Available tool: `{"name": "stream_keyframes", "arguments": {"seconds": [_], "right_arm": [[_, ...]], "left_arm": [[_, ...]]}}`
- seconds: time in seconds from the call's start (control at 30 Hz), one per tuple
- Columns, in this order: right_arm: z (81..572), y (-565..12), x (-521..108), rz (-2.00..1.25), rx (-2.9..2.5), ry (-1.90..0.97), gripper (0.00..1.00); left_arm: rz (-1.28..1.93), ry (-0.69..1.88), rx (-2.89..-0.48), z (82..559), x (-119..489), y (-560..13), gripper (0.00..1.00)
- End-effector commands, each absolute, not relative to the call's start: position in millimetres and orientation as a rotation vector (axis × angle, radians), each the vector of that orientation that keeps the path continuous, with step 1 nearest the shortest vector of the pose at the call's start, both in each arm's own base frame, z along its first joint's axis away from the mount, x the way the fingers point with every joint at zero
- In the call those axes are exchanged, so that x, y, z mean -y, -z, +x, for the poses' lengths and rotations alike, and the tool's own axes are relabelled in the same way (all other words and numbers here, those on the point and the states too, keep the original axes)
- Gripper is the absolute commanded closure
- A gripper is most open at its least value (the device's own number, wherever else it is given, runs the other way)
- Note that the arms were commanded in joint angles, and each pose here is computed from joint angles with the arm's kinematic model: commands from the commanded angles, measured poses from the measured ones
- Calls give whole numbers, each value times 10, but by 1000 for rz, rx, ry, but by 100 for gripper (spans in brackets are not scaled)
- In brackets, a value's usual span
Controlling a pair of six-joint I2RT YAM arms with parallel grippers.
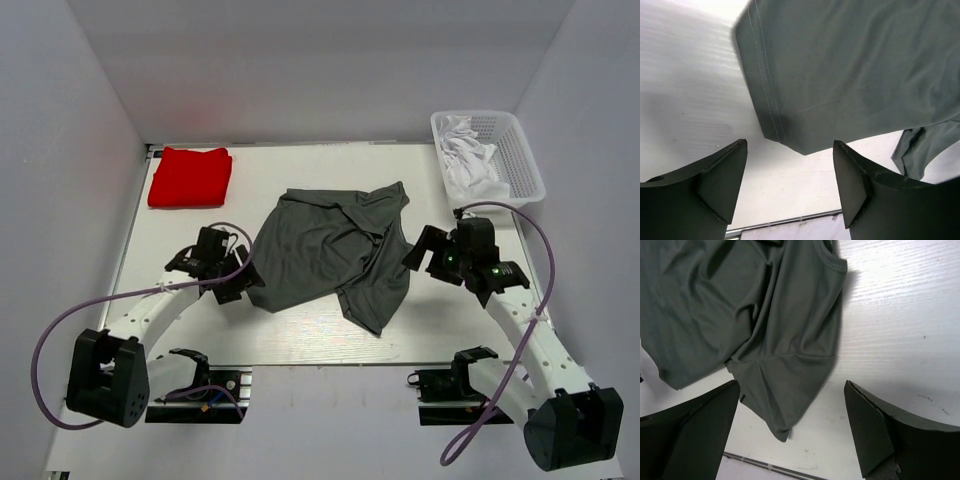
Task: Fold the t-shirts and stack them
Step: Flatten out the tshirt
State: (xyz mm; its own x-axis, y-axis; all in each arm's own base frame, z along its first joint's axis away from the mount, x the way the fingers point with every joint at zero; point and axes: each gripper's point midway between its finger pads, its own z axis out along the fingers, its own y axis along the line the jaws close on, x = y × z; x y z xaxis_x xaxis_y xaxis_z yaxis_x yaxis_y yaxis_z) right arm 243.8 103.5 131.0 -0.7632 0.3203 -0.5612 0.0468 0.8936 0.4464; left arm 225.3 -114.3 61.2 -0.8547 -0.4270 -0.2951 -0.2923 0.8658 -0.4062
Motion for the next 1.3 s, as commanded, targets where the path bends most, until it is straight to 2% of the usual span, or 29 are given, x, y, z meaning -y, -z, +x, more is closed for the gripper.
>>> {"name": "stream_keyframes", "arguments": {"seconds": [0.0, 0.13, 0.37, 0.5, 0.53, 0.63, 0.67, 0.87, 1.0, 1.03, 1.07, 1.17, 1.2, 1.23, 1.27], "right_arm": [[2221, -1206, -1039, 246, -2470, -523, 10], [2030, -1017, -1092, 236, -2541, -543, 10], [1681, -765, -1332, 111, -2671, -668, 10], [1521, -635, -1492, 73, -2738, -734, 10], [1433, -582, -1565, 20, -2774, -755, 10], [1342, -506, -1731, -39, -2817, -798, 10], [1348, -505, -1756, -40, -2819, -797, 10], [1303, -352, -1980, -139, -2869, -793, 10], [1356, -331, -2077, -149, -2878, -793, 30], [1348, -330, -2090, -154, -2878, -796, 50], [1353, -354, -2101, -148, -2865, -804, 55], [1386, -274, -2057, -122, -2868, -756, 56], [1383, -262, -2066, -127, -2882, -749, 61], [1374, -246, -2080, -127, -2899, -750, 70], [1380, -240, -2080, -125, -2903, -750, 100]], "left_arm": [[-519, 541, -2683, 2163, 1227, -471, 22], [-523, 540, -2716, 2066, 1279, -275, 23], [-531, 507, -2708, 2224, 1352, -198, 28], [-503, 532, -2740, 2238, 1456, -112, 45], [-499, 545, -2741, 2249, 1478, -102, 57], [-485, 559, -2752, 2246, 1522, -105, 85], [-489, 537, -2744, 2281, 1503, -126, 100], [-448, 535, -2665, 2392, 1480, -377, 100], [-413, 595, -2628, 2451, 1554, -591, 100], [-411, 598, -2623, 2430, 1546, -628, 100], [-406, 610, -2603, 2464, 1559, -694, 100], [-380, 635, -2550, 2507, 1573, -851, 100], [-384, 624, -2549, 2524, 1563, -897, 100], [-369, 626, -2539, 2531, 1563, -947, 100], [-369, 626, -2538, 2535, 1564, -970, 100]]}}
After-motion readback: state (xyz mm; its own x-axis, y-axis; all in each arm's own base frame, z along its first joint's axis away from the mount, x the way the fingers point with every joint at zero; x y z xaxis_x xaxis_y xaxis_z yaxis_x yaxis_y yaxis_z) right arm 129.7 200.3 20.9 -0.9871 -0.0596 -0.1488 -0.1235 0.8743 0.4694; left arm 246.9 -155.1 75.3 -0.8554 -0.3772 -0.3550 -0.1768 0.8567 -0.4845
